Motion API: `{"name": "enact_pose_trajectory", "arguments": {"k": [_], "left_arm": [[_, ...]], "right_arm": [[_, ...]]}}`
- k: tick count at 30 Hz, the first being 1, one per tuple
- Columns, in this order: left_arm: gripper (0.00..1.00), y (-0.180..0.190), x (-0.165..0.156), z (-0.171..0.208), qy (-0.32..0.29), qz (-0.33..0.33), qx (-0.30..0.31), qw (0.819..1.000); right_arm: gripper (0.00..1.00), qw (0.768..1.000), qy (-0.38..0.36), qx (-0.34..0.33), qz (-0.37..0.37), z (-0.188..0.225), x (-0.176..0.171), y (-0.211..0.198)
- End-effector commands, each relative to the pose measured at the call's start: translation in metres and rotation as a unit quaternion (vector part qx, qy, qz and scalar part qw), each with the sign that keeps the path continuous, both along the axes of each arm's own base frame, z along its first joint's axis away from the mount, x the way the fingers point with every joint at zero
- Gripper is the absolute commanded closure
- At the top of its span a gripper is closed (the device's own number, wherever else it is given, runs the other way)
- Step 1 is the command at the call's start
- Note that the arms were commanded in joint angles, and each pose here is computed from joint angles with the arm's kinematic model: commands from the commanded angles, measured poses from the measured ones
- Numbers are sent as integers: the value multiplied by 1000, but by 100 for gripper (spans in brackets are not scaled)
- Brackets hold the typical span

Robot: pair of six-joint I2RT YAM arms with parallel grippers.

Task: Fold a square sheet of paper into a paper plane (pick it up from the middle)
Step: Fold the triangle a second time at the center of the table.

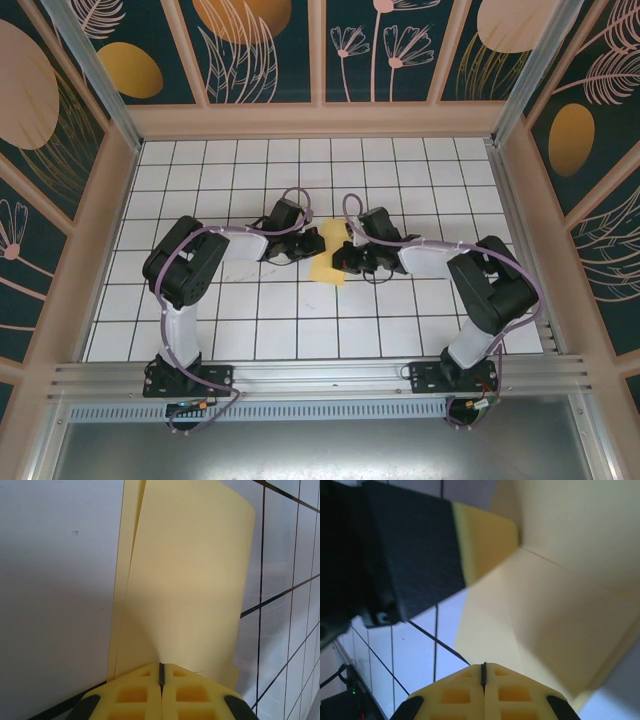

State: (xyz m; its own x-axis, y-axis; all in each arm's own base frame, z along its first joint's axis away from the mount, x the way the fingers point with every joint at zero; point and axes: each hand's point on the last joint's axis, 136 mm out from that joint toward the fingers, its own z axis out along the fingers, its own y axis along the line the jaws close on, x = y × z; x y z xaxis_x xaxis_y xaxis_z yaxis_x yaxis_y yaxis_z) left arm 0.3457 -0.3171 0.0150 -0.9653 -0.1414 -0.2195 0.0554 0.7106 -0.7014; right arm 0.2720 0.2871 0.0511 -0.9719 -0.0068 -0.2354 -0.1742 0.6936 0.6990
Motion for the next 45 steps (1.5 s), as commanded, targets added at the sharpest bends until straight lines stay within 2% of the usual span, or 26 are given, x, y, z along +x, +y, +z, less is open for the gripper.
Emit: {"name": "enact_pose_trajectory", "arguments": {"k": [1, 5, 12, 18, 26, 37, 45], "left_arm": [[92, 20, -11, -36, 40, 21, 56, 997], [92, 19, -11, -35, 39, 17, 55, 998], [93, 20, -12, -38, 43, 21, 58, 997], [93, 25, -13, -42, 47, 26, 70, 996], [94, 27, -13, -46, 51, 29, 78, 995], [94, 28, -13, -44, 48, 29, 80, 995], [93, 25, -13, -38, 44, 26, 67, 996]], "right_arm": [[97, 1000, -3, 6, 10, 2, 7, 10], [97, 1000, 14, -2, 15, -12, 10, 15], [96, 997, 52, -54, 11, -50, -4, -3], [95, 998, 41, -38, 15, -33, -13, -5], [94, 997, 71, -39, 16, -48, -44, -20], [94, 996, 76, -46, 27, -47, -63, -34], [93, 998, 36, -42, -10, -23, -42, -41]]}}
